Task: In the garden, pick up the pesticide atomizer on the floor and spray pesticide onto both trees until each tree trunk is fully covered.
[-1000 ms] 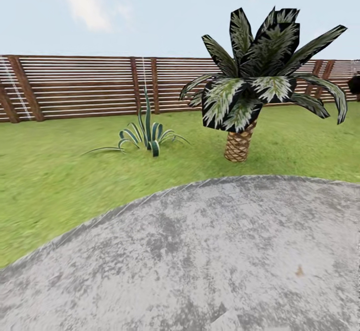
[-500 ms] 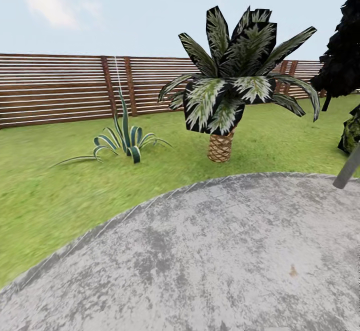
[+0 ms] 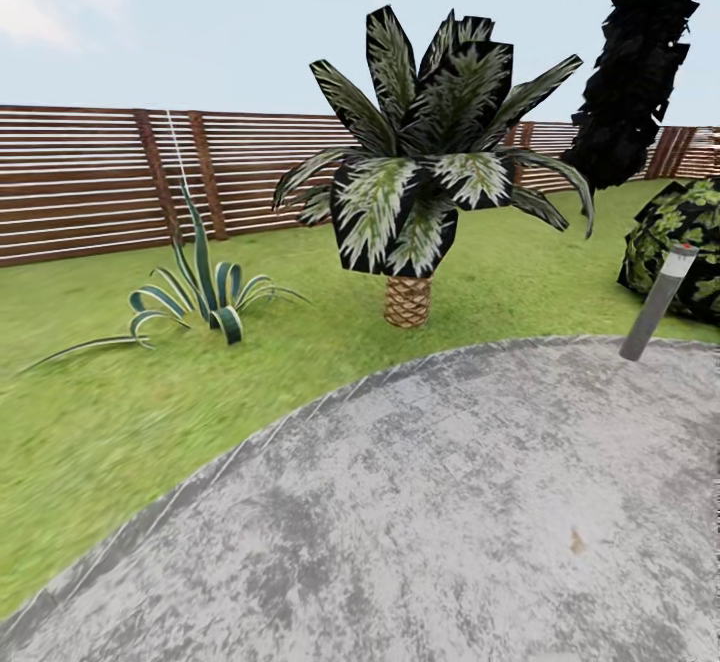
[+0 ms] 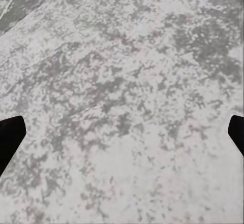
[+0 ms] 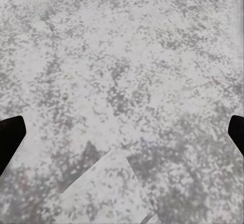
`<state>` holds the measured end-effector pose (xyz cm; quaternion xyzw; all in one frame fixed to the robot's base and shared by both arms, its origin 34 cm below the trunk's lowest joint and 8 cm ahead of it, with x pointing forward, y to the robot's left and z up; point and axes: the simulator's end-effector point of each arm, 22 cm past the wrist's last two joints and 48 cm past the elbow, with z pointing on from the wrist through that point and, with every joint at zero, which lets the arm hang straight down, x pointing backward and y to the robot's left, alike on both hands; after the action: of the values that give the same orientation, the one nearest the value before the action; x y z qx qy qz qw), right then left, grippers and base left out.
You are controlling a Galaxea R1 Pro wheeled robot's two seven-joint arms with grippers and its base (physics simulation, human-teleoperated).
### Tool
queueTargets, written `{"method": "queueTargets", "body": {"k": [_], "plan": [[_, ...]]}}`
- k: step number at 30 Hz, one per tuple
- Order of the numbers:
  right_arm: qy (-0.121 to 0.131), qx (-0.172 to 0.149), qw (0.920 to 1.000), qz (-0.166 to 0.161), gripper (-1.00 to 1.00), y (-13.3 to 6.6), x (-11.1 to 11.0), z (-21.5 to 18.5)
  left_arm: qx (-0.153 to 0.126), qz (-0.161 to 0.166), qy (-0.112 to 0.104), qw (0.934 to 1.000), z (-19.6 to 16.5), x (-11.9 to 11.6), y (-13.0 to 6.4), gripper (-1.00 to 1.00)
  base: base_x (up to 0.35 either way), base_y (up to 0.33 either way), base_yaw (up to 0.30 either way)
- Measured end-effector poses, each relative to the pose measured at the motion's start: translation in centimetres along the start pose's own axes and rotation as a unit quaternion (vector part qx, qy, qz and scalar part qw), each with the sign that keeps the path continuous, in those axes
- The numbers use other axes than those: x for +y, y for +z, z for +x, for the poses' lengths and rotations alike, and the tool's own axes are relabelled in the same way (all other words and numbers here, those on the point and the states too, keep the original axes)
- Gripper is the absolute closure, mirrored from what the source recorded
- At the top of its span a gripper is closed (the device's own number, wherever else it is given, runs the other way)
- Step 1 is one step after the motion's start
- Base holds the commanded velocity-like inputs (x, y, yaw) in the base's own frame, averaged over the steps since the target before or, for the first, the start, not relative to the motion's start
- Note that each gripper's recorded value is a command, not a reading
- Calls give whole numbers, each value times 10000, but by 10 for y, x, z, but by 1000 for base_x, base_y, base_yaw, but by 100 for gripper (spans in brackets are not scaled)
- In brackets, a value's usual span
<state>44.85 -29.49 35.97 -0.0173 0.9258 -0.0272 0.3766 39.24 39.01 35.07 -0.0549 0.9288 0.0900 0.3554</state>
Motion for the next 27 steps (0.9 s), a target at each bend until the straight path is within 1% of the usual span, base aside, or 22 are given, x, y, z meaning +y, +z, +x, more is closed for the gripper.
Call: {"method": "queueTargets", "body": {"k": [11, 22, 27], "plan": [[0, -1, 10000, 0, -100, 0, 0, 0, -4, -1, -1, 10000, 0, 0, 0, -100, 302, 178, -287], [0, 3, 10000, 0, -100, 0, 0, 0, 1, -5, -7, 10000, 0, 0, 0, -100, 333, 17, -287], [1, 2, 10000, -3, -100, 0, 0, 0, -5, 1, 1, 10000, 0, 0, 0, -100, 234, 0, -287]]}}
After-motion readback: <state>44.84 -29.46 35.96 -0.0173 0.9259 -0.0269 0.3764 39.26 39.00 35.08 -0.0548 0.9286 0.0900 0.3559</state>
